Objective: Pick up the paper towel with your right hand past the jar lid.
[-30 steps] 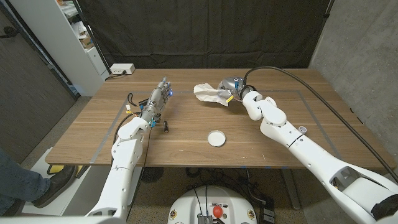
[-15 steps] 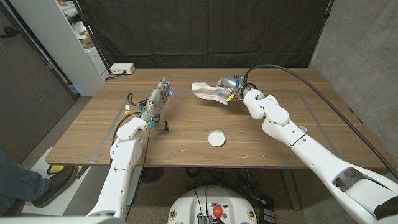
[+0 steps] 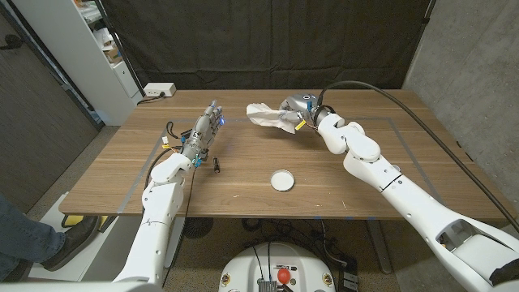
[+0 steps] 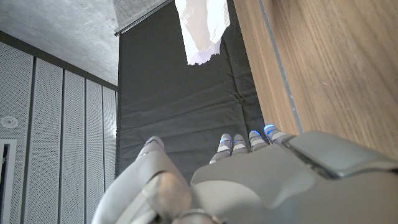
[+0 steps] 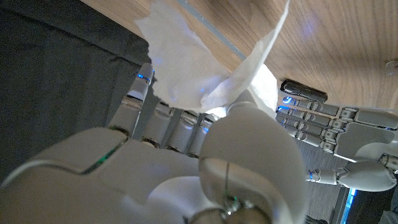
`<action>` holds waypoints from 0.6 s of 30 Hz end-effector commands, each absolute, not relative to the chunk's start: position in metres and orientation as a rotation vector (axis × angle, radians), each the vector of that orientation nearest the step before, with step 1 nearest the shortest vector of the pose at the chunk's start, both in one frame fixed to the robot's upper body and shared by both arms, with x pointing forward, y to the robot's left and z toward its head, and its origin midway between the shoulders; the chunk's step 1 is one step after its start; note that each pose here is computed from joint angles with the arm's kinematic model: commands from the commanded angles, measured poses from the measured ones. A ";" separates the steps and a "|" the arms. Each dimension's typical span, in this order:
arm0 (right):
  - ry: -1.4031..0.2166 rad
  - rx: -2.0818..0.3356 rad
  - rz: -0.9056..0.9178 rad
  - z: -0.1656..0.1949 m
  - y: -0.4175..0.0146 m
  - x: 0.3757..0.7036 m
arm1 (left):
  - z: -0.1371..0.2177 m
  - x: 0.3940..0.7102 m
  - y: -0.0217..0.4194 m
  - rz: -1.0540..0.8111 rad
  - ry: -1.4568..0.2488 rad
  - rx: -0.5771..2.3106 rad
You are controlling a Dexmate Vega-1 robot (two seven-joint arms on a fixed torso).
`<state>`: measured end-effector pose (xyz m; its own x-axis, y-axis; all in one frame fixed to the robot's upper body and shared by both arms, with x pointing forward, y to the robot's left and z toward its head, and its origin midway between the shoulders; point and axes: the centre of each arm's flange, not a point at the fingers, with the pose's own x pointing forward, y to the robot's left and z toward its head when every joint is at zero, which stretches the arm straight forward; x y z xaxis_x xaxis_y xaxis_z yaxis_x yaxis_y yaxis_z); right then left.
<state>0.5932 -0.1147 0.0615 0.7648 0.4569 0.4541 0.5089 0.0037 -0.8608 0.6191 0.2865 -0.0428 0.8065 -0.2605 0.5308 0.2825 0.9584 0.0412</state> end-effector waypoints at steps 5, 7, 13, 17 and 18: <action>-0.839 -1.604 -0.052 0.072 -0.114 0.580 | -0.039 0.616 0.284 -0.299 -0.564 -0.026; -0.845 -1.604 -0.054 0.073 -0.114 0.578 | -0.038 0.616 0.283 -0.299 -0.565 -0.024; -0.864 -1.601 -0.062 0.076 -0.115 0.573 | -0.038 0.616 0.282 -0.303 -0.564 -0.023; -0.876 -1.594 -0.067 0.079 -0.115 0.570 | -0.040 0.617 0.281 -0.303 -0.562 -0.027; -0.879 -1.594 -0.068 0.080 -0.115 0.569 | -0.041 0.617 0.281 -0.304 -0.561 -0.028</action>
<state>0.5777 -0.1143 0.0732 0.7280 0.4818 0.4877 0.5431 0.0289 -0.8392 0.6163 0.2833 -0.0388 0.8024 -0.2718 0.5312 0.2870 0.9563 0.0558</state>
